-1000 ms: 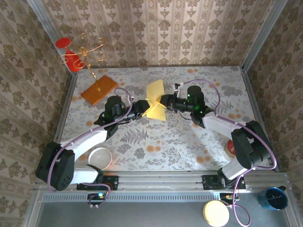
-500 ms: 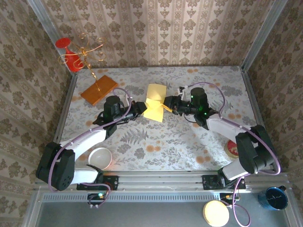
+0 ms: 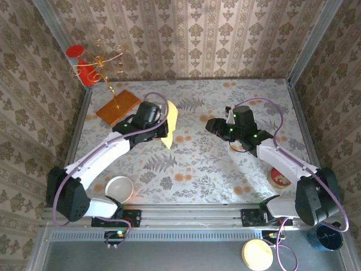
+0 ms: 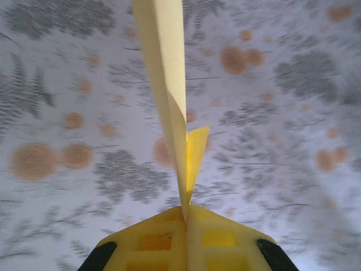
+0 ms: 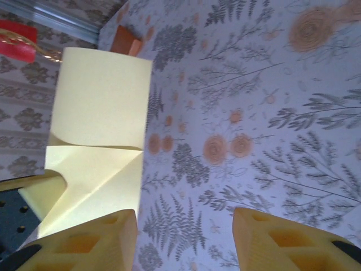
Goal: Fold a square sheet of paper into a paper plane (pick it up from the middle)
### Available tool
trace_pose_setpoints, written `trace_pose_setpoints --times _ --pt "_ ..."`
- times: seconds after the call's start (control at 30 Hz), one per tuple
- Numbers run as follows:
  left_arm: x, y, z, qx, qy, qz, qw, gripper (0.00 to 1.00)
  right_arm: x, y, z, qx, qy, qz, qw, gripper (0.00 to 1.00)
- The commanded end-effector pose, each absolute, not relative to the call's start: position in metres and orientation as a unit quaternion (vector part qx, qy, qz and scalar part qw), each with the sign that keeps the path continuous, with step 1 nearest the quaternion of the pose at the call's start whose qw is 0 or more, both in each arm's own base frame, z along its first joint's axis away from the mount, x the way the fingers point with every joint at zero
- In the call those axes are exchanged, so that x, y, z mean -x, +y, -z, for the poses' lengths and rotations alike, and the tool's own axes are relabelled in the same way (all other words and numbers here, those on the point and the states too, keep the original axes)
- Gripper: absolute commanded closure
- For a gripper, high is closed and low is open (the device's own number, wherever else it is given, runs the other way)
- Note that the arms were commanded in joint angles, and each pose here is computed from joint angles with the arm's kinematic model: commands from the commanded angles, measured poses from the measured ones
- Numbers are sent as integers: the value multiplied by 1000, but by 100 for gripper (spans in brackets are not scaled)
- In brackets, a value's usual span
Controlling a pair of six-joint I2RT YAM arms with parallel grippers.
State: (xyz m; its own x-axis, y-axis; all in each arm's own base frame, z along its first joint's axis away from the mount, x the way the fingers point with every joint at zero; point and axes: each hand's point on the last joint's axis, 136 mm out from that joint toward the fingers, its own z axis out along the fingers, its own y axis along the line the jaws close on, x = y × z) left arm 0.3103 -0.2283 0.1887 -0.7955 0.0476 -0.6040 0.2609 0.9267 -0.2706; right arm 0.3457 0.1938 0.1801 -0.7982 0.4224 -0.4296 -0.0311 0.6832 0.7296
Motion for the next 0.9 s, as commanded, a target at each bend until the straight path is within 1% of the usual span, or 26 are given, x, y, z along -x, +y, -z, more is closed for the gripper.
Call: trace_pose_setpoints --times 0.0,0.07,0.17,0.27,0.33,0.43,0.5,0.57,0.67,0.8,0.87 --pt "-303 -174 -164 -151 947 -59 277 94 -346 174 -180 -122 880 -334 316 50" --pt "-308 -167 -167 -164 937 -130 281 93 -346 170 -178 -130 880 -328 317 50" --pt "-315 -167 -163 -184 921 -209 274 93 -345 162 -173 -144 881 -323 315 50" --pt "-319 -182 -150 -208 910 -242 266 94 -344 153 -167 -163 880 -318 314 50" --pt "-320 -196 -135 -218 910 -243 256 92 -343 146 -163 -177 879 -315 312 51" --pt "-318 -223 -107 -228 921 -208 238 91 -341 133 -157 -200 877 -307 313 51" --pt "-313 -244 -88 -226 935 -160 220 87 -339 126 -153 -213 876 -301 311 51" --pt "-306 -267 -70 -220 951 -93 198 78 -336 120 -148 -223 876 -296 308 51" --pt "-297 -289 -59 -209 961 -19 178 66 -334 117 -146 -222 880 -290 304 52" --pt "-296 -304 -68 -179 966 77 172 53 -335 118 -144 -214 885 -287 300 52" --pt "-299 -302 -79 -153 965 124 175 49 -337 124 -143 -206 887 -294 291 52"
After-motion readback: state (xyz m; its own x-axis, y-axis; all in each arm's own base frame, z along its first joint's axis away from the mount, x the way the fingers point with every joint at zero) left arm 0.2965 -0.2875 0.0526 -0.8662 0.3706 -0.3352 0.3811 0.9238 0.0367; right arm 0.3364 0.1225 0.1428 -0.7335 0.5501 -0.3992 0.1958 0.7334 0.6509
